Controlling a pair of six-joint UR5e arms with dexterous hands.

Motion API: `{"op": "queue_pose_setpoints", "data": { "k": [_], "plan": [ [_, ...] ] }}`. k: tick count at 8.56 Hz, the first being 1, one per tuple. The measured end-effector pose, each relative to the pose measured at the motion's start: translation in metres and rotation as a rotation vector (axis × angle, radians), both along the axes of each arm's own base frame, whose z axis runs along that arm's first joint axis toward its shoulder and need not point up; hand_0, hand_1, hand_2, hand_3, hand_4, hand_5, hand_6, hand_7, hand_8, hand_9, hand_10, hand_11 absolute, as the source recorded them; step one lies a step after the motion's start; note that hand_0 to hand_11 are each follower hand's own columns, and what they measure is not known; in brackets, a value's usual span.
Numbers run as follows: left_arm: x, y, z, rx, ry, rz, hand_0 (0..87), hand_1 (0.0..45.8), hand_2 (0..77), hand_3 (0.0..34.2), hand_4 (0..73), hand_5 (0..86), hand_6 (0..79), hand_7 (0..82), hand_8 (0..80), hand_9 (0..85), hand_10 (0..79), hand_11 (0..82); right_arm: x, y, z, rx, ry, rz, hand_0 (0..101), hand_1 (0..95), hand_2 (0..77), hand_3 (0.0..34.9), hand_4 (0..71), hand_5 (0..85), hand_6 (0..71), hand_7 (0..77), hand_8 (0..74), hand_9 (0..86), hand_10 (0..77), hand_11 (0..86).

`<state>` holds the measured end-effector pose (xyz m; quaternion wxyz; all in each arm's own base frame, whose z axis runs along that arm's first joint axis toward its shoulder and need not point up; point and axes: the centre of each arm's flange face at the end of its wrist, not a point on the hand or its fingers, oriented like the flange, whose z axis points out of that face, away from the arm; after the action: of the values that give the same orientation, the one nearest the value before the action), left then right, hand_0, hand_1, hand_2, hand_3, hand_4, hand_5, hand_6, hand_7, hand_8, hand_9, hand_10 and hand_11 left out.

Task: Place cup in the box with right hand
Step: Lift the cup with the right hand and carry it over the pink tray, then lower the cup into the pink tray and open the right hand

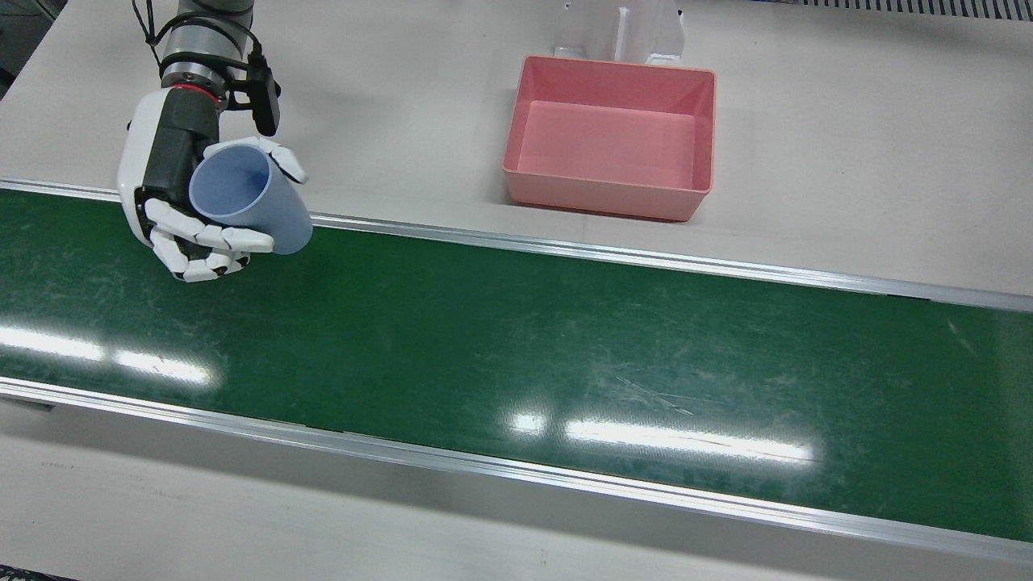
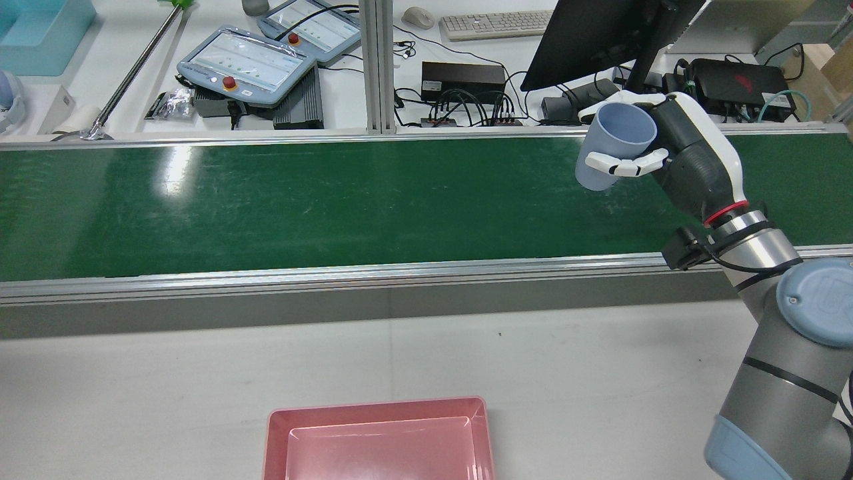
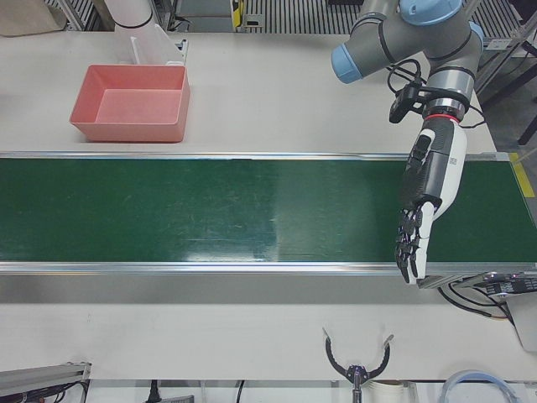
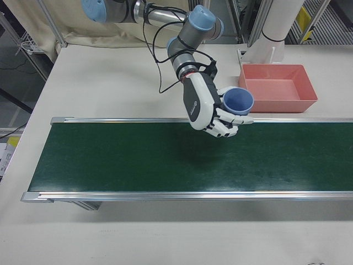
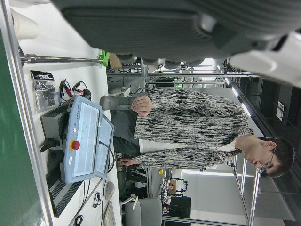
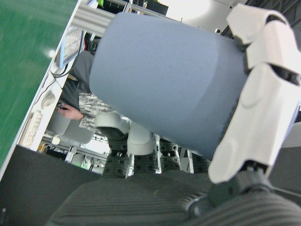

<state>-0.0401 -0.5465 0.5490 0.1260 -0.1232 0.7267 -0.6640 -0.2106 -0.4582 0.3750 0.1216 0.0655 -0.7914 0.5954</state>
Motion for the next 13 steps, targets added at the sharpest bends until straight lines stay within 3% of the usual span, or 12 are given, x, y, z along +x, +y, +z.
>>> {"op": "queue_pose_setpoints", "data": {
  "k": [1, 3, 7, 10, 12, 13],
  "plan": [
    [0.0, 0.0, -0.001, 0.001, 0.0, 0.0, 0.0, 0.5, 1.1, 0.0, 1.1, 0.5, 0.5, 0.5, 0.0, 0.0, 0.0, 0.0, -0.015, 0.024, -0.028, 0.055, 0.008, -0.034, 61, 4.4, 34.9, 0.0, 36.0, 16.9, 34.9, 69.8, 63.8, 77.4, 48.0, 70.4],
    [0.0, 0.0, 0.0, 0.0, 0.0, 0.0, 0.0, 0.5, 1.1, 0.0, 1.1, 0.5, 0.0, 0.5, 0.0, 0.0, 0.0, 0.0, -0.054, 0.083, -0.071, 0.123, 0.013, -0.091, 61, 4.4, 34.9, 0.0, 36.0, 16.9, 34.9, 69.8, 63.8, 77.4, 48.0, 70.4],
    [0.0, 0.0, 0.0, 0.0, 0.0, 0.0, 0.0, 0.5, 1.1, 0.0, 1.1, 0.5, 0.5, 0.5, 0.0, 0.0, 0.0, 0.0, -0.144, 0.19, -0.098, 0.141, 0.053, -0.252, 59, 4.4, 34.9, 0.0, 36.0, 16.4, 34.9, 69.8, 61.1, 77.4, 48.0, 68.2],
    [0.0, 0.0, 0.0, 0.001, 0.0, 0.0, 0.0, 0.5, 1.1, 0.0, 1.1, 0.0, 0.0, 0.5, 0.0, 0.0, 0.0, 0.0, -0.203, 0.227, -0.074, 0.139, 0.085, -0.34, 58, 4.4, 34.9, 0.0, 36.0, 15.8, 32.7, 69.8, 59.5, 77.4, 48.0, 69.3],
    [0.0, 0.0, -0.001, 0.001, 0.0, 0.0, 0.0, 0.5, 1.1, 0.0, 1.1, 0.5, 0.5, 0.5, 0.0, 0.0, 0.0, 0.0, -0.228, 0.241, -0.062, 0.141, 0.069, -0.374, 58, 4.4, 34.9, 0.0, 36.0, 15.8, 32.2, 69.8, 58.9, 77.4, 49.1, 69.3],
    [0.0, 0.0, -0.001, 0.001, 0.0, 0.0, 0.0, 0.5, 1.1, 0.0, 1.1, 0.5, 0.0, 0.5, 0.0, 0.0, 0.0, 0.0, -0.232, 0.244, -0.062, 0.142, 0.055, -0.382, 58, 4.4, 34.9, 0.0, 36.5, 14.2, 28.4, 69.8, 54.0, 77.4, 42.0, 67.1]
  ]
}}
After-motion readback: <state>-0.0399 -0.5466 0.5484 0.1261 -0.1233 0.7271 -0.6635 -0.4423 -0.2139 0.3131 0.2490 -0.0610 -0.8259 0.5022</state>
